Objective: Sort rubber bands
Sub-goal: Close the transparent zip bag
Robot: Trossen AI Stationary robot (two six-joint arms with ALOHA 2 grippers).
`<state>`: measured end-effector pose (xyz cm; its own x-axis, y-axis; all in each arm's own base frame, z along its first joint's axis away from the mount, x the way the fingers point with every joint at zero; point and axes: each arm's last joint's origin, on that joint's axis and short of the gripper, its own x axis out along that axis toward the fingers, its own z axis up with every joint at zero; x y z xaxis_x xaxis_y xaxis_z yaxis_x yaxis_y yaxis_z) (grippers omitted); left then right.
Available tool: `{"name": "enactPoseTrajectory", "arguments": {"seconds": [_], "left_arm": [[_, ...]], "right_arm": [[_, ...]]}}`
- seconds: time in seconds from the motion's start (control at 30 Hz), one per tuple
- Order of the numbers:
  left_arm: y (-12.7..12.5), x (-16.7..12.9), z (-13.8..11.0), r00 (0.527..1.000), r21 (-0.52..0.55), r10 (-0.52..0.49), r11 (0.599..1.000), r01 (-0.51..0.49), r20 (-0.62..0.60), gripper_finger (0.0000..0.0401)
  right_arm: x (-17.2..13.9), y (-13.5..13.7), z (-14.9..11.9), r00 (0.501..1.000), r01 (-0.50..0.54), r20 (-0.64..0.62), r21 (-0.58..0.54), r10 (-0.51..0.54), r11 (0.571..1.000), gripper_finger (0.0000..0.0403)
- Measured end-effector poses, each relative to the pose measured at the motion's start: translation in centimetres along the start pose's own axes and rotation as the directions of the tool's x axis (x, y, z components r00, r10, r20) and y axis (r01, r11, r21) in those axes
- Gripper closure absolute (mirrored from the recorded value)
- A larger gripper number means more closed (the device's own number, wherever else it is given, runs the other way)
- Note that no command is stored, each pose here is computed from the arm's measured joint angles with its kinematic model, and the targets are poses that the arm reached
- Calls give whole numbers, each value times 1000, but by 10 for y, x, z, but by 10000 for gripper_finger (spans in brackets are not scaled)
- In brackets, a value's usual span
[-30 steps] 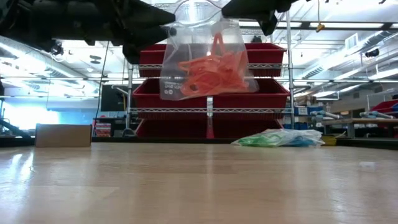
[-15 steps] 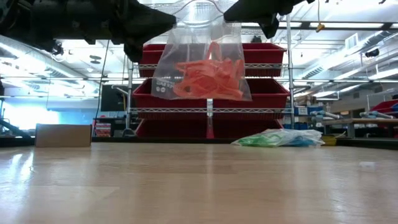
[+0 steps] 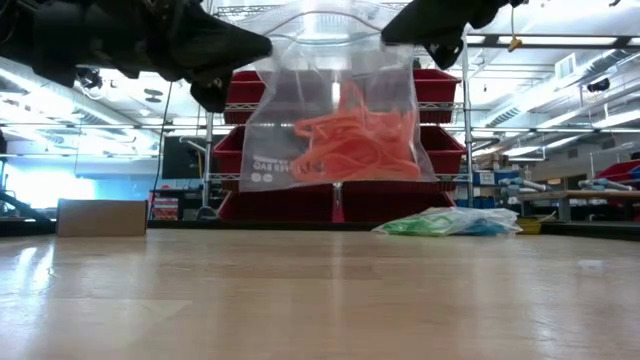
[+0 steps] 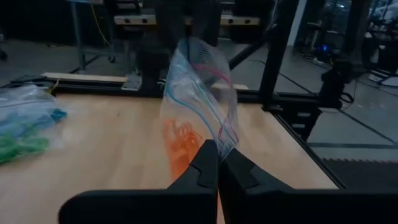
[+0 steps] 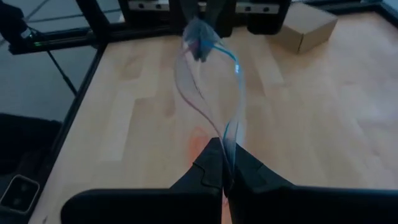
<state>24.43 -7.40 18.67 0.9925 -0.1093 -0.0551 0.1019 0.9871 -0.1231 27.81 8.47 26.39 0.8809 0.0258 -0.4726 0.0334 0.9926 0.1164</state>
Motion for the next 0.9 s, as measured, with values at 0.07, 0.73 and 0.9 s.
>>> {"name": "enactPoseTrajectory", "arguments": {"seconds": [0.07, 0.73, 0.9], "left_arm": [[-2, 0, -1, 1000, -3, -20, 1000, 20, -11, 399], [-13, -3, -9, 985, -104, -142, 986, 132, -94, 400], [-13, -3, -9, 983, -119, -156, 982, 145, -94, 400]], "right_arm": [[-1, 0, 0, 1000, -18, -9, 5, 18, 1000, 403], [-2, 6, -2, 979, -191, -63, 51, 194, 980, 403], [-2, 5, -3, 984, -162, -62, 40, 165, 986, 392]]}}
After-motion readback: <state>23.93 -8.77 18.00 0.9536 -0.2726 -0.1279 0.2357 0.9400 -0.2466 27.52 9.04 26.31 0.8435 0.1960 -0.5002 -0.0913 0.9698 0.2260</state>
